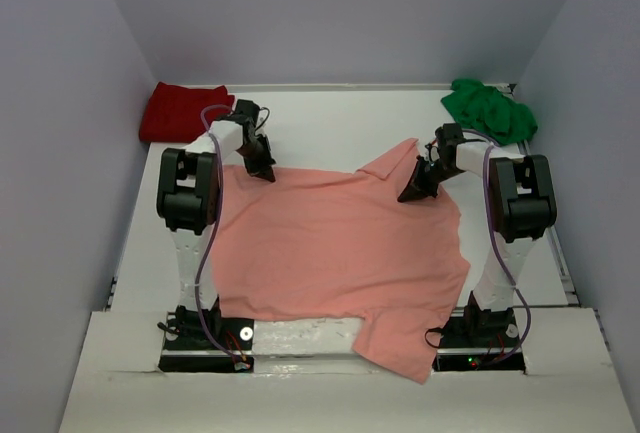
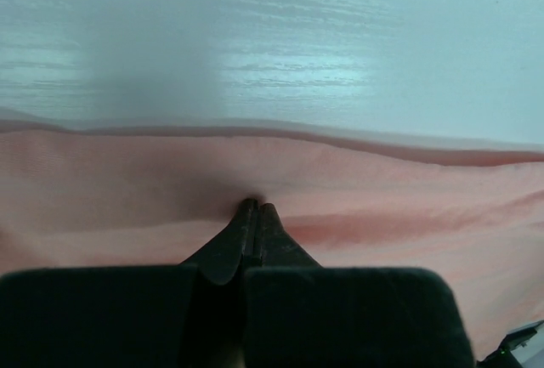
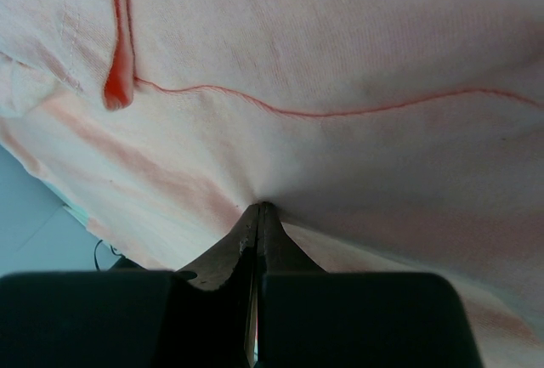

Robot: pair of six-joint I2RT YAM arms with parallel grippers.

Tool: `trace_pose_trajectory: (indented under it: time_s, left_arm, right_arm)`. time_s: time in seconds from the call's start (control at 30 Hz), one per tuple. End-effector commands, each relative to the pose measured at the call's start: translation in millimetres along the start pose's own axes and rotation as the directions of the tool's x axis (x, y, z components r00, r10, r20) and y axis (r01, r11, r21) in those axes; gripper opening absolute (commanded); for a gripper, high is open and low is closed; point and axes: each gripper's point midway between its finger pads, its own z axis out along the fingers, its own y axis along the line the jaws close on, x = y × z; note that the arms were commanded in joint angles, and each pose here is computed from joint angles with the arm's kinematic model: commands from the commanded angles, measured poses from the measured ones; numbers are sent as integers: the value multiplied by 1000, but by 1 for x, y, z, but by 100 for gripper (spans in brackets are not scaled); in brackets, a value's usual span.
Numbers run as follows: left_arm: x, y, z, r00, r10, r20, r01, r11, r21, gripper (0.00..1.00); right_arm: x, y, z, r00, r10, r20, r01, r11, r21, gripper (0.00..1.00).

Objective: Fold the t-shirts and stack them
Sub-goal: Flatten out the tshirt

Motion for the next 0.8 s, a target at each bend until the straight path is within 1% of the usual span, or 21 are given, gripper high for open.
trace_pose_trajectory:
  time_s: [0.0,0.17,0.4,0.7,0.77]
  left_arm:
    - [-9,11,-1,1000,4,24,-3,1000,-22,0]
    - [-1,26,10,1000,-5,4,5,999,-54,0]
    - [-12,33,19,999,-31,30,32,998,-63,0]
    - [-51,34,29,995,-53,90,59,996,-72,0]
    - [-63,41,31,992,-62,107,71,994,-87,0]
  right_arm:
    - [5,-18,7,1000,-29,-4,29,996,88,0]
    - [5,-18,7,1000,-28,-2,28,996,89,0]
    - [8,-18,4,1000,-28,1,28,996,88,0]
    - [17,-22,-1,1000,-29,2,29,995,99,0]
    - [19,-23,-2,1000,-30,2,30,994,103,0]
